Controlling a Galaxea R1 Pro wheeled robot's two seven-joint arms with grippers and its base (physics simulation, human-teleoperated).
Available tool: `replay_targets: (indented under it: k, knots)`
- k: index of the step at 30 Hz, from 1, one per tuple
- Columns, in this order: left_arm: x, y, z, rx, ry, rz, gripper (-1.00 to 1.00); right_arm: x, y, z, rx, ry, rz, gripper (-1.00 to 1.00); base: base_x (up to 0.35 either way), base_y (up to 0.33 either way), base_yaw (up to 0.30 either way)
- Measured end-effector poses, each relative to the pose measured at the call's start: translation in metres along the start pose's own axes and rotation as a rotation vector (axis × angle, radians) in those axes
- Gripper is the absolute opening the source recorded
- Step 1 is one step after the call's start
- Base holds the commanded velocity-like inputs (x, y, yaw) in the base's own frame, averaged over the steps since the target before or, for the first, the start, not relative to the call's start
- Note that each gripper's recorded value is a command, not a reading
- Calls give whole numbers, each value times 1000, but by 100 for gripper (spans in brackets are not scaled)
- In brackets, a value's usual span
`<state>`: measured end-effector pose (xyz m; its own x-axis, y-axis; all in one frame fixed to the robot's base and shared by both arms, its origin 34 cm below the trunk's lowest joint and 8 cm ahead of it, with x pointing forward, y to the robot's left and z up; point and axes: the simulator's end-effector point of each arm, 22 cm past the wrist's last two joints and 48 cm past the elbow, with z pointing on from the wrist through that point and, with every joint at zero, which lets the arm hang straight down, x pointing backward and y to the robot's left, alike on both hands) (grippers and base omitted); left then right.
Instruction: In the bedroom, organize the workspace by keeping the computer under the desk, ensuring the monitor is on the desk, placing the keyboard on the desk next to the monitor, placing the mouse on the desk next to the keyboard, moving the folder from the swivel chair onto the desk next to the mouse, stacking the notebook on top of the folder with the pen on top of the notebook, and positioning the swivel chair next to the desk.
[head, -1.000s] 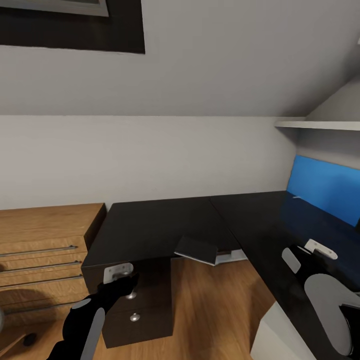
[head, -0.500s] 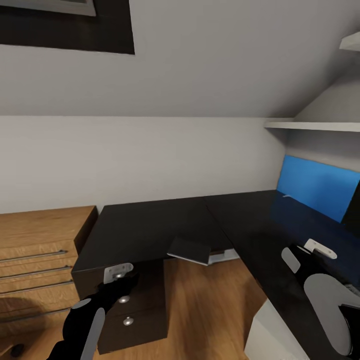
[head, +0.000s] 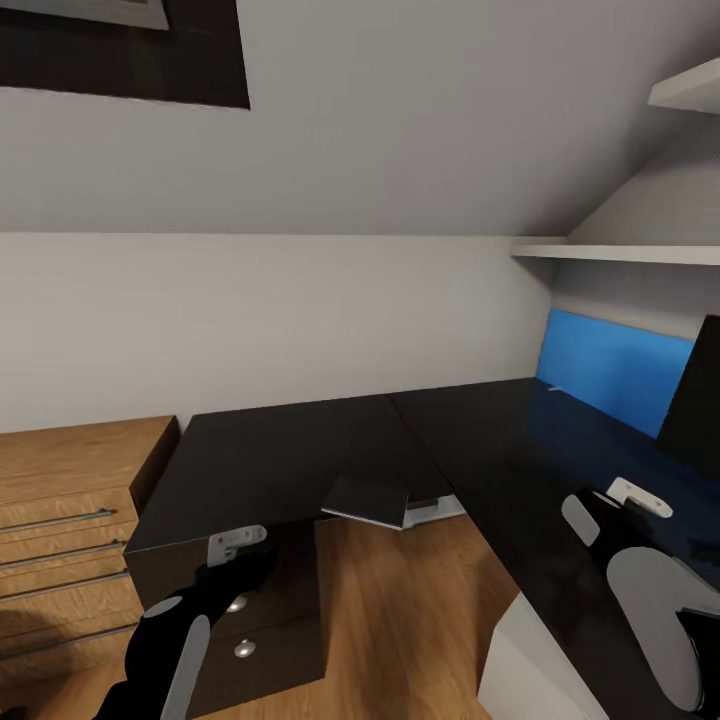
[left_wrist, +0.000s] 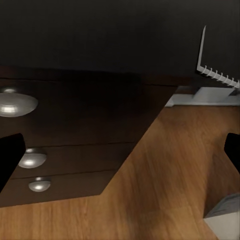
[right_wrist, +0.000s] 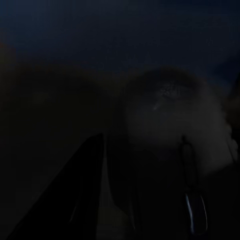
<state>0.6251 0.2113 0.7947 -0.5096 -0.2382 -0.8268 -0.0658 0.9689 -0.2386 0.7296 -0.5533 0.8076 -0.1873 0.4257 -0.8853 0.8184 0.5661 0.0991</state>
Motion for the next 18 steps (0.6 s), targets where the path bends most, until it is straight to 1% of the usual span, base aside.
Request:
replay_targets:
  k: [6,18]
  knots:
    - [-2,-2,-1,3,-4,-1,100,1,1,0,-3,2,-1,-100,0,0,0]
    - [18,4,9,1,-6,-1,100,22,-3,8,-3,4,0,-100,0,0,0]
